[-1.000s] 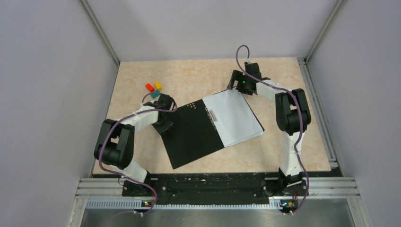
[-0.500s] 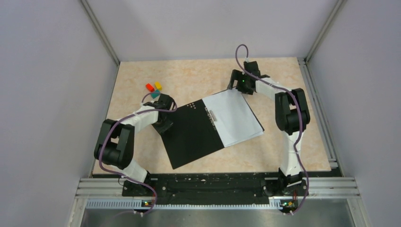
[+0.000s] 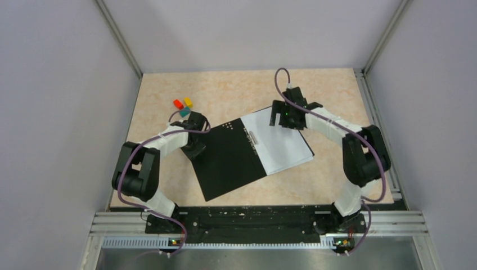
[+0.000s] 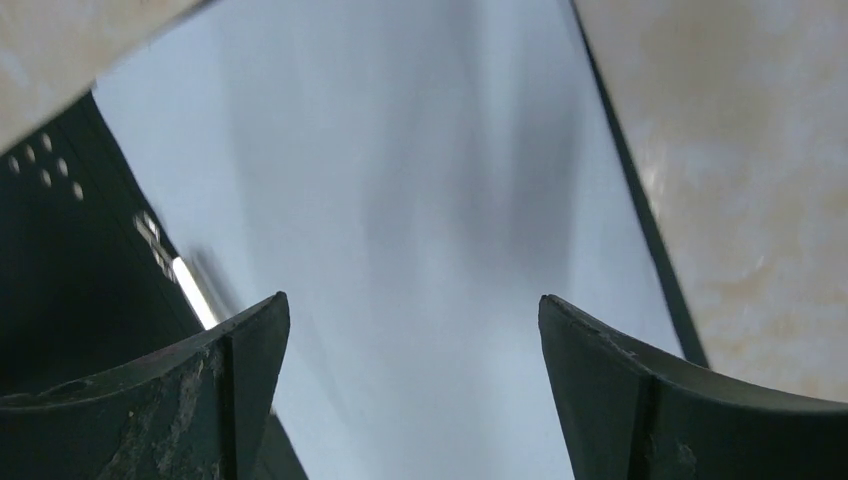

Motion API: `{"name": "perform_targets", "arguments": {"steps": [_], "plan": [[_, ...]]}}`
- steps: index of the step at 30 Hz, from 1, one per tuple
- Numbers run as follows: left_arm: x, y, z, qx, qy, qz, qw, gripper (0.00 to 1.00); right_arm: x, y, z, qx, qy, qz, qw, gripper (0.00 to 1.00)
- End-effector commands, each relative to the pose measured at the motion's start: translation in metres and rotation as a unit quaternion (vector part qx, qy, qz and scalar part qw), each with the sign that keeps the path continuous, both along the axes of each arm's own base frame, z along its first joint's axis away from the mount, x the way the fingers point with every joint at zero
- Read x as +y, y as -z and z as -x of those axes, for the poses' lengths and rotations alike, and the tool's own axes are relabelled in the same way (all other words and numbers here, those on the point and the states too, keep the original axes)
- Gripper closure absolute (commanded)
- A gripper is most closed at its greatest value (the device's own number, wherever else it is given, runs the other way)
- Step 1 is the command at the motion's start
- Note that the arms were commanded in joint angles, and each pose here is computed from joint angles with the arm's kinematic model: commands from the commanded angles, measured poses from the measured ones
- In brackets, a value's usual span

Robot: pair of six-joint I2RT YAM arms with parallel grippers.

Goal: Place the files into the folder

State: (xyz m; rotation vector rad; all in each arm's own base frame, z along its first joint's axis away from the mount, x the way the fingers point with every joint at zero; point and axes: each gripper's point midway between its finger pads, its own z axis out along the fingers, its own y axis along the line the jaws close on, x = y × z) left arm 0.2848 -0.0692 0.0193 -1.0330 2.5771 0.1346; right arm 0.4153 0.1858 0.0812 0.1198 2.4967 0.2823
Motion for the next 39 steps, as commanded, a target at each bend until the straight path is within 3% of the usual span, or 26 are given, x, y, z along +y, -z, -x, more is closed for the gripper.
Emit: {"name": "perform_targets", "arguments": {"steps": [1,7,16,23,39], "plan": [[0.004,0.014,0.008,0.021,-0.009,-0.003,1.000,0.63,-0.009,-0.020,0.060,-0.006,0.045,-0.020,0.999,0.07],[0.005,0.014,0.008,0.019,-0.011,-0.002,1.000,0.62,-0.039,-0.019,0.120,0.012,0.107,-0.037,0.993,0.04],[0.005,0.012,0.005,0.016,-0.013,0.002,1.000,0.62,-0.075,-0.002,0.158,0.011,0.182,-0.028,0.983,0.01],[0.006,0.011,0.004,0.017,-0.014,-0.001,1.000,0.63,-0.071,0.029,0.163,0.044,0.192,-0.053,0.979,0.01],[0.008,0.013,0.002,0.018,-0.015,0.001,1.000,0.63,-0.060,0.037,0.143,0.006,0.198,-0.112,0.974,0.01]]}}
